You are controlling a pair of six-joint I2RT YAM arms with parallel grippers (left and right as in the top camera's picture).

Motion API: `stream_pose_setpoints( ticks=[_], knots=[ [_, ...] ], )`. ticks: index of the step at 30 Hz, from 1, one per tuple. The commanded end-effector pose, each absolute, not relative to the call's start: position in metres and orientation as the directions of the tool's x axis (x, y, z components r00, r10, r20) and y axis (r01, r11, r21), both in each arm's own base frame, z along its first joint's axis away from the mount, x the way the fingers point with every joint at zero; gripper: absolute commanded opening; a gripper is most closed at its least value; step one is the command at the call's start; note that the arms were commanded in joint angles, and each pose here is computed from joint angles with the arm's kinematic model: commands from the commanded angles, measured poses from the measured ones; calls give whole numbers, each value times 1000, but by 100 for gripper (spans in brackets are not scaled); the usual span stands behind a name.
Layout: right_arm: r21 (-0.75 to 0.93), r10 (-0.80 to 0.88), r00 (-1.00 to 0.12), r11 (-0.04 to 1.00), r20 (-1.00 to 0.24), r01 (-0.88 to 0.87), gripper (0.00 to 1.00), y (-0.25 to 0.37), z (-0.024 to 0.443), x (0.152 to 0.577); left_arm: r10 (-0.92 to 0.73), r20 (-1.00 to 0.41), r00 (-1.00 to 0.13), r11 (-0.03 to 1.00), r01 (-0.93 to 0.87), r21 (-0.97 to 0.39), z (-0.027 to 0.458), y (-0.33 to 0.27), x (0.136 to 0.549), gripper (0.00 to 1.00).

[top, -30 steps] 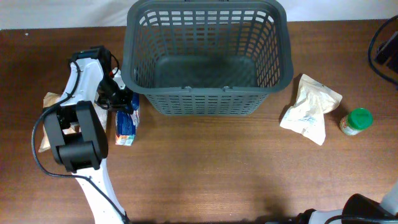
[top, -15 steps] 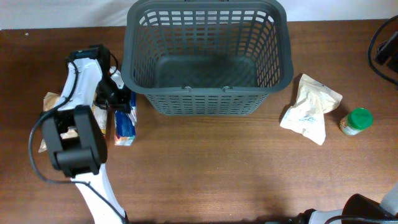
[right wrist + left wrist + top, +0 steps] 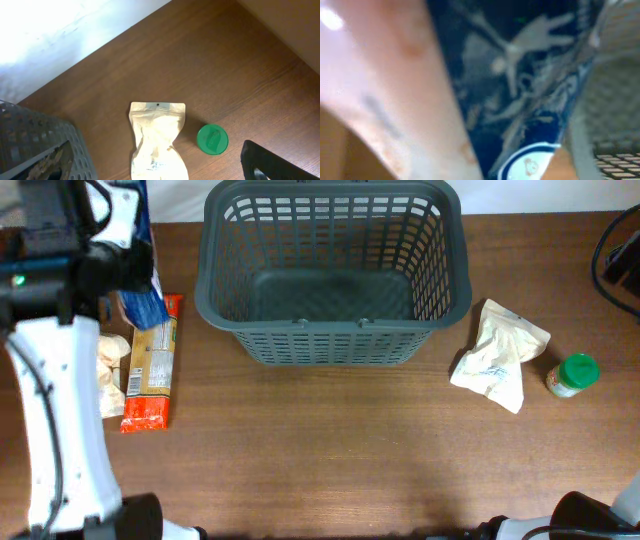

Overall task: Pack container
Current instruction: 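Grasp the blue box with the left gripper and lift it, then lower the blue box into the basket and release it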

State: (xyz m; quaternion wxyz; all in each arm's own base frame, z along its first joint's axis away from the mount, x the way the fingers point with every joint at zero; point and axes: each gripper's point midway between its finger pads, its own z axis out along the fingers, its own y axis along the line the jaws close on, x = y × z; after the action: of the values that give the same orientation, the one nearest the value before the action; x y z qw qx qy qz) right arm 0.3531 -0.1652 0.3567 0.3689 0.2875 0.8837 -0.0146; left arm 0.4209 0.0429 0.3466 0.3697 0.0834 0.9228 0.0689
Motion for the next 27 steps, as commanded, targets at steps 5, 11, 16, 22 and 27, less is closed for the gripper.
stream_pose_setpoints(
  ticks=[5,11,16,22,27],
  knots=[
    [181,504,-550,824,-666,536,99,-170,358,352,691,-706,-153,670,503,547,449,-66,404,2],
    [181,504,-550,824,-666,536,99,-170,358,352,809,-573,129,386,619,684,436,-140,413,2],
    [181,504,-550,824,-666,536,99,-170,358,352,861,-407,304,99,685,722,377,-185,439,2],
    [181,504,-550,824,-666,536,99,-170,358,352,880,-336,336,-70,791,608,260,-215,487,2],
    [181,504,-550,824,-666,536,99,-170,358,352,915,-255,312,-137,835,533,177,-216,515,2]
  ],
)
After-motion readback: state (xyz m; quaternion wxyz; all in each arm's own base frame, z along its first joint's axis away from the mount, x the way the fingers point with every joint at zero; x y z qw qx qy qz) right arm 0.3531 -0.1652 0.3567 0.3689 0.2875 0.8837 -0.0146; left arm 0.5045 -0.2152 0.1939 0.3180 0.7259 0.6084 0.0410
